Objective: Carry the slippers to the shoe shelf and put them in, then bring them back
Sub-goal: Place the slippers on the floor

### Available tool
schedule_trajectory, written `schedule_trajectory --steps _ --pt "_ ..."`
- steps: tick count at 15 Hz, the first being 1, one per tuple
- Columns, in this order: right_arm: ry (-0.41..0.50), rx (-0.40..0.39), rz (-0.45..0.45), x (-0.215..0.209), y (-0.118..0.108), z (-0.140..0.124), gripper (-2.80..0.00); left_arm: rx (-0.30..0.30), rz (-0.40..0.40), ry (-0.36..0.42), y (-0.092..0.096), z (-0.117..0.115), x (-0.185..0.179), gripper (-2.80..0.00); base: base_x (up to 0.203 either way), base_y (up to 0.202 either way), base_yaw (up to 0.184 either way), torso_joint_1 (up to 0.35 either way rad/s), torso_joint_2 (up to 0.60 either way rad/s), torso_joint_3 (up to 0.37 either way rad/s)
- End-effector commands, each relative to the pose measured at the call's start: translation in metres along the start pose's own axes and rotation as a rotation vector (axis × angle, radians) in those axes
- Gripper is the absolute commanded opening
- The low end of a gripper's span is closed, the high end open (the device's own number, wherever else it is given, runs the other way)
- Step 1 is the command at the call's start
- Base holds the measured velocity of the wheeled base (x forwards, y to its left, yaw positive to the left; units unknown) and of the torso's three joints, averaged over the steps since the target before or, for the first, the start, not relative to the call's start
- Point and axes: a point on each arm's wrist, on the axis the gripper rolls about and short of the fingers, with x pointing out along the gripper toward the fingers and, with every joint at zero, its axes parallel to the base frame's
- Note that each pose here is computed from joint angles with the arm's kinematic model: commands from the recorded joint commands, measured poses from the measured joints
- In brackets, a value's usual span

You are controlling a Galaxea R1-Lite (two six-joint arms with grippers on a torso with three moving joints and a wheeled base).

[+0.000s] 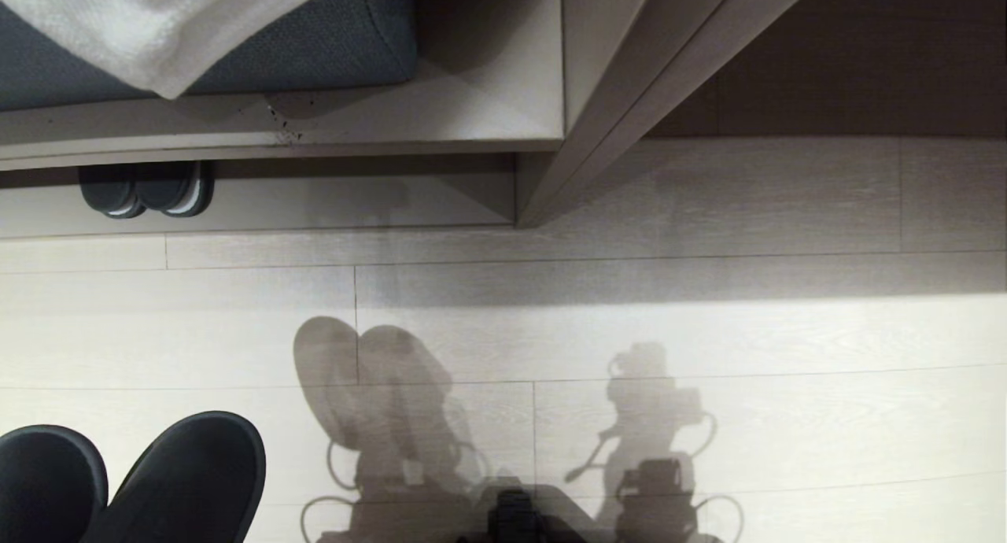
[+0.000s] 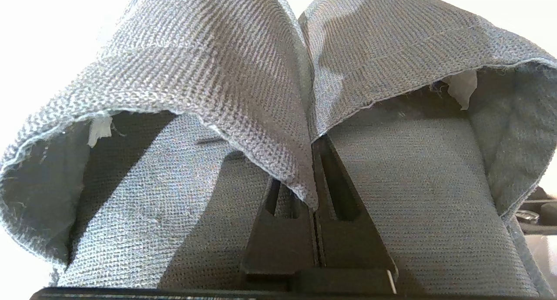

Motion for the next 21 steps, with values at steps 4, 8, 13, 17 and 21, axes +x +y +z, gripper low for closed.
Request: schedule_trajectory --steps 4,8,13,17,21 --pt "0.000 0.000 0.000 0.0002 0.0002 -0.0119 -2.80 -0.045 0.004 0.000 0.0001 0.0001 0.0000 -2.80 0.000 0.000 0.000 0.000 0.00 0.000" --pt "0.000 0.000 0.000 0.0002 0.0002 -0.0119 -2.80 -0.045 0.006 0.000 0.0001 0.0001 0.0000 -2.80 0.000 0.000 0.000 0.000 0.00 0.000" --pt "0.000 0.000 0.000 0.0002 0.0002 -0.0119 -2.80 -0.045 0.005 -0.002 0.0001 0.0002 0.0000 -2.80 0.000 0.000 0.000 0.000 0.00 0.000" --pt "0.000 0.000 0.000 0.0002 0.0002 -0.0119 -2.80 -0.063 0.006 -0.003 0.0002 0.0004 0.0000 -2.80 0.000 0.000 0.000 0.001 0.00 0.013" --pt "0.000 0.000 0.000 0.0002 0.0002 -0.0119 -2.80 -0.053 0.003 0.004 0.0001 -0.0001 0.0001 -2.80 0.000 0.000 0.000 0.000 0.00 0.159"
